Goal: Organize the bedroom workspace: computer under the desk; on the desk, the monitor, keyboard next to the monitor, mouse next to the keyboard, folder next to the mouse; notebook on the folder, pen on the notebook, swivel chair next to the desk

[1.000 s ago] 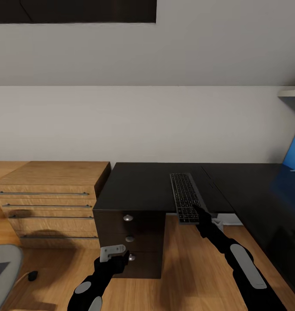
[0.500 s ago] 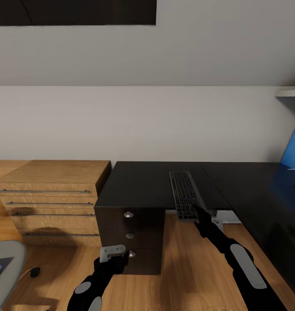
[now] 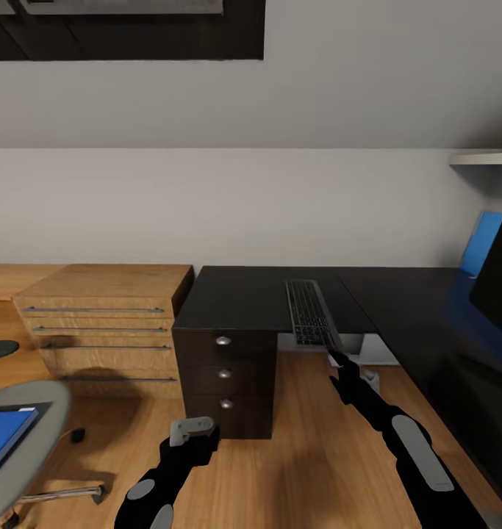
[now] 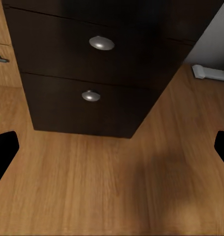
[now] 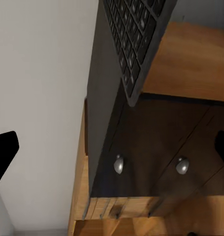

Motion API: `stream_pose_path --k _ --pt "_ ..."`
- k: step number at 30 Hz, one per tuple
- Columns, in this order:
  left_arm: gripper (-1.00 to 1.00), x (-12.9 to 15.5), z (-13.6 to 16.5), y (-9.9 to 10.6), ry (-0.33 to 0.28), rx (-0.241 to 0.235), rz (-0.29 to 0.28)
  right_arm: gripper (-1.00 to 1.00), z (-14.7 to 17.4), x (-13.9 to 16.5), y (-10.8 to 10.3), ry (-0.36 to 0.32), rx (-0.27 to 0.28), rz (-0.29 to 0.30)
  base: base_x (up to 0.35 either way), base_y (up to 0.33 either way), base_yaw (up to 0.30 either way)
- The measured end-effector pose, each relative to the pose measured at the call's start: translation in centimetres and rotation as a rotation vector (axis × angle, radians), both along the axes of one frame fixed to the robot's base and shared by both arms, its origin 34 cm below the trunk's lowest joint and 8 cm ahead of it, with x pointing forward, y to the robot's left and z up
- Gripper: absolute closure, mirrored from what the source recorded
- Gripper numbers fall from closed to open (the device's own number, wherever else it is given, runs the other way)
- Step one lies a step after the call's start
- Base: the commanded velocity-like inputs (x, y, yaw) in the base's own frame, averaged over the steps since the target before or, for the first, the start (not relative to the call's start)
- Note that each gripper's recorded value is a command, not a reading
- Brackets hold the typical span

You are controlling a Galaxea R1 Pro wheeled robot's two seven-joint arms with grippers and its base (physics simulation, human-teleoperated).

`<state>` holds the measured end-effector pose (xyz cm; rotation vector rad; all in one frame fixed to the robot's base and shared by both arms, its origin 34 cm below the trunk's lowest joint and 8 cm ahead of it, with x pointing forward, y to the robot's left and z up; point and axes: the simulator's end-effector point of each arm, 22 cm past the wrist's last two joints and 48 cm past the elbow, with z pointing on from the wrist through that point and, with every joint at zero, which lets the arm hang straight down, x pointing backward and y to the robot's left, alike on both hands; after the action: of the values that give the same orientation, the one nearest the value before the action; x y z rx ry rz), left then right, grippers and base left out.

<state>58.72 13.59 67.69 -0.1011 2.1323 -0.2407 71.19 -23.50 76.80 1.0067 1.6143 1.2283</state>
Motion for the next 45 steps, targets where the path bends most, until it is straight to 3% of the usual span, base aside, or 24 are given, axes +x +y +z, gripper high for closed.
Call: stream_pose_path --k 11,23,29,32,33,34,36,37,39,41,42,45 --pt "-1.00 -0.2 -0.7 0.1 0.015 0.004 0.000 -1.00 -0.4 0.0 0.3 0.006 -0.018 0.006 -0.331 -0.025 0.000" --pt "-1.00 -0.7 -2.3 0.8 0.046 0.021 0.007 -1.00 -3.0 -0.8 2.6 0.038 -0.195 0.080 -0.123 -0.047 0.000" --pt "-1.00 -1.8 -5.2 3.3 0.113 0.079 0.016 -1.00 -4.3 -1.4 4.6 0.063 -0.260 0.131 -0.008 -0.003 0.000" --pt "-1.00 -2.2 -6.1 4.5 0.143 0.101 0.027 -1.00 -5.6 -2.1 6.2 0.084 -0.351 0.181 -0.003 -0.001 0.000" --pt "-1.00 -2.4 -6.5 5.5 0.159 0.109 0.044 -1.00 -6.7 -2.5 6.7 0.098 -0.430 0.201 -0.001 -0.001 0.000" --pt "-1.00 -2.4 -6.7 6.0 0.166 0.111 0.055 -1.00 -7.1 -2.5 6.7 0.103 -0.472 0.203 -0.001 0.000 0.000" --pt "-1.00 -2.5 -6.8 7.0 0.180 0.113 0.077 -1.00 -7.6 -2.6 6.3 0.112 -0.550 0.192 0.000 0.000 0.000" --pt "-1.00 -2.6 -7.1 7.9 0.193 0.114 0.095 -1.00 -8.2 -2.6 5.8 0.128 -0.614 0.168 0.000 0.000 0.000" --pt "-1.00 -2.8 -7.3 8.5 0.208 0.116 0.108 -1.00 -8.8 -2.7 5.3 0.160 -0.669 0.140 0.000 0.000 0.000" --pt "-1.00 -3.1 -7.6 8.9 0.226 0.119 0.117 -1.00 -9.6 -3.1 4.9 0.209 -0.724 0.115 0.000 0.000 0.000" --pt "-1.00 -3.5 -8.0 9.2 0.241 0.122 0.122 -1.00 -10.7 -3.7 4.4 0.263 -0.793 0.099 0.000 0.000 0.000" --pt "-1.00 -3.7 -8.0 9.5 0.255 0.124 0.128 -1.00 -12.5 -5.2 3.7 0.347 -0.930 0.093 0.000 0.000 0.000"
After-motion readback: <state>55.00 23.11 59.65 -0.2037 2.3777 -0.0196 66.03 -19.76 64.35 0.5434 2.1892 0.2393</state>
